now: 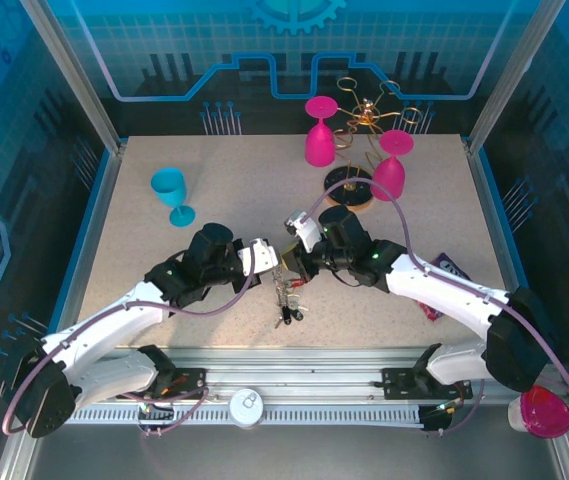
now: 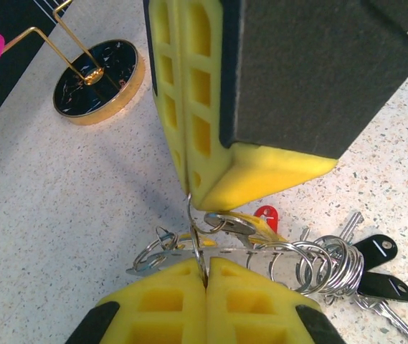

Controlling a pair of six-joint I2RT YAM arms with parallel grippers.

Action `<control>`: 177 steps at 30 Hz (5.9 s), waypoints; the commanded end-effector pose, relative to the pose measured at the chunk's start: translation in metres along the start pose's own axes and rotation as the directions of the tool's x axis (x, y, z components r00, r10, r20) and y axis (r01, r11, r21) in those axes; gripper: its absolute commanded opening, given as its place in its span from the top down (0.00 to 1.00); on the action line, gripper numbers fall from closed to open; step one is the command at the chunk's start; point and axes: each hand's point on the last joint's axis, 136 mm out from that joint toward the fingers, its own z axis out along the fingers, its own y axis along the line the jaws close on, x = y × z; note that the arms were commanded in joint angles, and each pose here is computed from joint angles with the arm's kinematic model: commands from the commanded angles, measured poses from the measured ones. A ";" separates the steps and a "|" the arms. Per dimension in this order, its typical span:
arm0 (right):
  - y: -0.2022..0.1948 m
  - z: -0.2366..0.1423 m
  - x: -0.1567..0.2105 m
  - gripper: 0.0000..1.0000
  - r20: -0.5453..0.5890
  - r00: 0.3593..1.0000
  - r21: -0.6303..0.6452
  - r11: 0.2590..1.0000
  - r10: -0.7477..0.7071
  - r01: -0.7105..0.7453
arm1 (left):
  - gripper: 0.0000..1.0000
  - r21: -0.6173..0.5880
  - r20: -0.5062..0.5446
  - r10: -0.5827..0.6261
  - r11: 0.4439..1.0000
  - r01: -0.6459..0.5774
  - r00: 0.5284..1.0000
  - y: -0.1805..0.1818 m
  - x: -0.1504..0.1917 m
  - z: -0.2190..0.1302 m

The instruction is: Put the keys on the keyring

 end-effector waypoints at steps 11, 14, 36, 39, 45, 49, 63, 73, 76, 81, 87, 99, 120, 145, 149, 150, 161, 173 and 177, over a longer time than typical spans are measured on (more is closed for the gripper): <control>-0.009 0.003 -0.021 1.00 0.045 0.999 0.075 0.997 0.015 -0.018 | 1.00 0.050 0.115 0.054 0.997 -0.060 0.992 -0.016 -0.021 -0.007; -0.008 0.003 -0.022 1.00 0.045 0.999 0.073 0.997 0.017 -0.021 | 1.00 0.039 0.117 0.057 0.997 -0.062 0.991 -0.015 -0.021 -0.007; -0.008 -0.010 -0.012 0.58 0.031 0.999 0.063 0.998 0.017 -0.018 | 1.00 -0.030 0.112 0.057 0.998 -0.054 0.992 -0.007 -0.014 -0.007; -0.010 -0.023 -0.014 0.54 0.056 0.998 0.059 0.998 0.016 -0.019 | 1.00 -0.032 0.114 0.044 0.999 -0.041 0.992 -0.007 -0.013 -0.007; -0.004 -0.037 -0.006 0.56 0.147 0.971 -0.005 0.981 -0.190 0.193 | 1.00 -0.038 0.138 0.007 0.999 -0.002 0.990 -0.006 -0.014 -0.006; 0.004 -0.035 0.005 0.61 0.215 0.876 -0.033 0.893 -0.431 0.448 | 1.00 -0.036 0.194 -0.035 0.998 0.042 0.980 -0.005 -0.020 -0.009; 0.017 -0.020 -0.010 0.71 0.332 0.769 -0.147 0.775 -0.547 0.615 | 1.00 -0.007 0.286 -0.079 0.996 0.085 0.955 -0.007 -0.023 -0.014; 0.021 -0.005 -0.009 0.83 0.334 0.771 -0.184 0.765 -0.542 0.618 | 1.00 -0.010 0.281 -0.074 0.997 0.080 0.957 -0.007 -0.021 -0.013; 0.021 -0.003 -0.008 0.85 0.331 0.768 -0.184 0.761 -0.547 0.622 | 1.00 -0.010 0.280 -0.074 0.997 0.080 0.957 -0.007 -0.020 -0.013; 0.021 -0.002 -0.009 0.85 0.333 0.763 -0.188 0.754 -0.554 0.629 | 1.00 -0.013 0.285 -0.073 0.997 0.080 0.956 -0.007 -0.021 -0.014; 0.025 -0.005 -0.012 1.00 0.334 0.756 -0.198 0.742 -0.564 0.641 | 1.00 -0.018 0.274 -0.084 0.996 0.093 0.958 -0.005 -0.020 -0.014; 0.048 -0.007 -0.014 1.00 0.180 0.704 -0.247 0.661 -0.687 0.708 | 0.89 -0.049 0.092 -0.062 0.997 0.066 0.994 0.007 -0.003 -0.005; 0.006 -0.010 0.001 0.71 0.168 0.832 -0.167 0.816 -0.529 0.553 | 1.00 -0.048 0.189 -0.034 0.998 0.043 0.981 0.000 -0.012 -0.016; 0.011 0.001 -0.002 0.93 0.187 0.841 -0.236 0.808 -0.507 0.539 | 1.00 -0.040 0.212 -0.023 0.999 0.032 0.977 -0.003 -0.015 -0.017; 0.005 0.004 0.001 0.99 0.162 0.852 -0.228 0.822 -0.497 0.522 | 1.00 -0.041 0.219 -0.018 0.999 0.028 0.975 -0.003 -0.016 -0.017; 0.002 0.005 0.002 1.00 0.151 0.858 -0.226 0.828 -0.490 0.513 | 1.00 -0.040 0.223 -0.017 0.999 0.027 0.975 -0.003 -0.017 -0.018; -0.006 0.011 0.006 1.00 0.109 0.879 -0.235 0.847 -0.464 0.476 | 1.00 -0.041 0.221 -0.013 0.999 0.023 0.975 -0.003 -0.016 -0.018; 0.012 -0.001 -0.005 0.77 0.232 0.836 -0.253 0.799 -0.497 0.545 | 1.00 -0.039 0.222 -0.016 0.999 0.025 0.975 -0.003 -0.017 -0.017; 0.016 0.001 -0.007 0.78 0.247 0.829 -0.266 0.787 -0.502 0.556 | 1.00 -0.038 0.222 -0.018 0.999 0.027 0.975 -0.003 -0.017 -0.017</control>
